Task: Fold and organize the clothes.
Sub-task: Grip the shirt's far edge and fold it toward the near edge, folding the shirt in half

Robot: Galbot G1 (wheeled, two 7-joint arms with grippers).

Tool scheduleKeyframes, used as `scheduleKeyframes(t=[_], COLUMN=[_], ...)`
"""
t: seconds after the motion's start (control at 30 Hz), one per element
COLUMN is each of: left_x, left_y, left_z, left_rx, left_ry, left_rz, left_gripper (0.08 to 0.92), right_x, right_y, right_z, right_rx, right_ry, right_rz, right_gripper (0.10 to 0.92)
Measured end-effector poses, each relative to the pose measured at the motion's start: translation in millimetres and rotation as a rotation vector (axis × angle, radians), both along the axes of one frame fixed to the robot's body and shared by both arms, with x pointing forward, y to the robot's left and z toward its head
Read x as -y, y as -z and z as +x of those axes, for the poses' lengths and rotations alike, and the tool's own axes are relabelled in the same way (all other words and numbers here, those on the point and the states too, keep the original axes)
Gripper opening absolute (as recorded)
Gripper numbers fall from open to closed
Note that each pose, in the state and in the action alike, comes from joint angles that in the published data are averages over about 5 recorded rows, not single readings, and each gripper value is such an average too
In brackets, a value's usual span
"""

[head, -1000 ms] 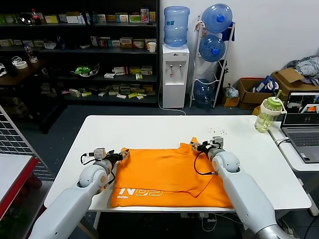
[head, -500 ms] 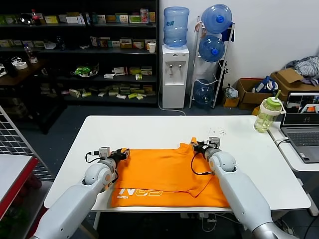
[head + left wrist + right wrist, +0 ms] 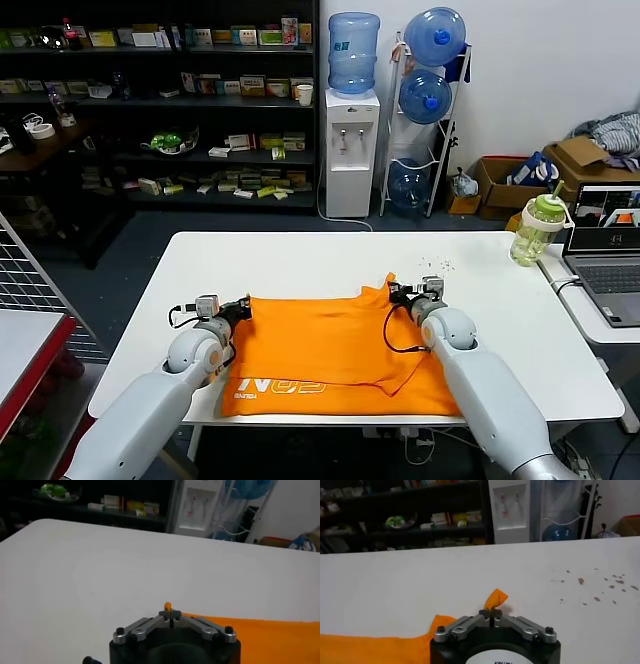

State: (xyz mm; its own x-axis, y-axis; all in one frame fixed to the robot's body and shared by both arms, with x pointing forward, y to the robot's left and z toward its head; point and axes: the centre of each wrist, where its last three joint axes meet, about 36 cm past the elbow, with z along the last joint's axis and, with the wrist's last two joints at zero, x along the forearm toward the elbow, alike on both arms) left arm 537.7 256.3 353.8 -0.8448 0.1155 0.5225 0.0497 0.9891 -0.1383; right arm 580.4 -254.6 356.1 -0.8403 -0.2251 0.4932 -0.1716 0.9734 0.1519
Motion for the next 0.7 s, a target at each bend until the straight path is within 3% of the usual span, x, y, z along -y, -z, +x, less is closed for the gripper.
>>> scheduleKeyframes(t=[0.27, 0.7], left_x=[-8, -1], left_y=[-18, -45], left_z=[-23, -95], left_rx=[0.039, 0.083], left_ry=[-0.004, 0.049], left_rz=[-0.012, -0.02], left_gripper=[0.092, 0.092], right_x=[15, 34], right_y=[-14, -38], right_z=[-37, -125], right_rx=[0.031, 0.024], right_ry=[0.007, -0.009], right_rz=[0.008, -0.03], right_gripper=[0.125, 0.125])
